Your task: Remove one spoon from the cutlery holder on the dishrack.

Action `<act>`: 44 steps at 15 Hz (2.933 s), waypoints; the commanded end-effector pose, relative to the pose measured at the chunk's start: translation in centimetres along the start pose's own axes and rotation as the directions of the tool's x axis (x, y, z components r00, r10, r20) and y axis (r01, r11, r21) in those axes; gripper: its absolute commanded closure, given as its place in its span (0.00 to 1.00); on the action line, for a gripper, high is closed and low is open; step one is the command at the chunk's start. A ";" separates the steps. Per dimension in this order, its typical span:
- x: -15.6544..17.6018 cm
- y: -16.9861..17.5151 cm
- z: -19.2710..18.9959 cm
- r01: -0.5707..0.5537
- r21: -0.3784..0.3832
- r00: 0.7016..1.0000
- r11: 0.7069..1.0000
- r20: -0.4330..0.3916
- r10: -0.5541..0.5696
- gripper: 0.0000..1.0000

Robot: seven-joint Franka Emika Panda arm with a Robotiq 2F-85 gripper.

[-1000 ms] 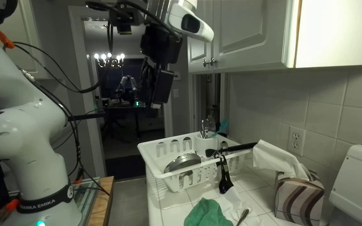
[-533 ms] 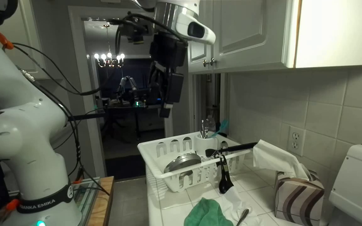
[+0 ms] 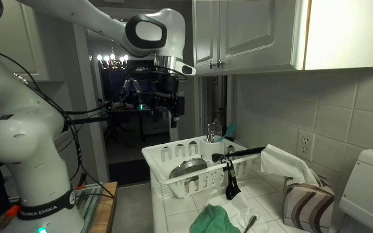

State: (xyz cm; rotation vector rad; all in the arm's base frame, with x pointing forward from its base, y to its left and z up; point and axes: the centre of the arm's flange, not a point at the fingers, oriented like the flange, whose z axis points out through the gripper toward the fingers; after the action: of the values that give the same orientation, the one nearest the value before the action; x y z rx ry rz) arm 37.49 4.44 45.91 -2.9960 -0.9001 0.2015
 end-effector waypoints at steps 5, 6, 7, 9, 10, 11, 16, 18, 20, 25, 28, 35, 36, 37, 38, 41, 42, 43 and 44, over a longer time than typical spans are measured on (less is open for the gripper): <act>2.5 -5.4 1.4 0.148 -0.038 0.988 0.988 0.041 -0.146 0.00; 2.4 -5.3 1.4 0.148 -0.036 0.988 0.988 0.041 -0.146 0.00; 2.8 -5.8 1.8 0.159 -0.059 0.985 0.986 0.077 -0.154 0.00; 5.6 -7.7 3.2 0.180 -0.088 0.982 0.980 0.082 -0.173 0.00; 7.2 -8.9 4.1 0.176 -0.118 0.983 0.977 0.082 -0.167 0.00; 8.6 -10.0 4.7 0.169 -0.151 0.984 0.974 0.076 -0.159 0.00; 16.3 -13.4 8.0 0.187 -0.325 0.982 0.927 0.067 -0.174 0.00; 19.3 -13.2 8.5 0.186 -0.389 0.982 0.902 0.079 -0.169 0.00; 22.2 -12.7 8.8 0.186 -0.424 0.983 0.887 0.085 -0.166 0.00; 28.5 -13.5 10.0 0.182 -0.413 0.983 0.892 0.094 -0.157 0.00; 31.4 -15.7 10.7 0.179 -0.389 0.984 0.904 0.085 -0.158 0.00; 31.1 -17.6 11.3 0.221 -0.377 0.975 0.900 0.096 -0.199 0.00; 31.2 -17.6 11.3 0.220 -0.377 0.975 0.900 0.097 -0.199 0.00; 31.2 -17.5 11.3 0.220 -0.377 0.975 0.900 0.097 -0.198 0.00; 31.2 -17.4 11.3 0.219 -0.378 0.976 0.900 0.098 -0.197 0.00; 32.5 -17.3 11.3 0.107 -0.374 0.994 0.921 0.043 -0.098 0.00; 32.9 -17.2 11.1 0.069 -0.374 0.998 0.925 0.025 -0.064 0.00; 33.2 -17.2 11.1 0.026 -0.373 1.000 0.927 0.003 -0.027 0.00; 33.8 -17.2 11.0 -0.012 -0.373 1.000 0.928 -0.018 0.005 0.00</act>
State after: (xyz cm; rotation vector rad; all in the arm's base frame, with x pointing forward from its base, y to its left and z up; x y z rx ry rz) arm 53.19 35.55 31.89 -3.3021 -1.2098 0.0588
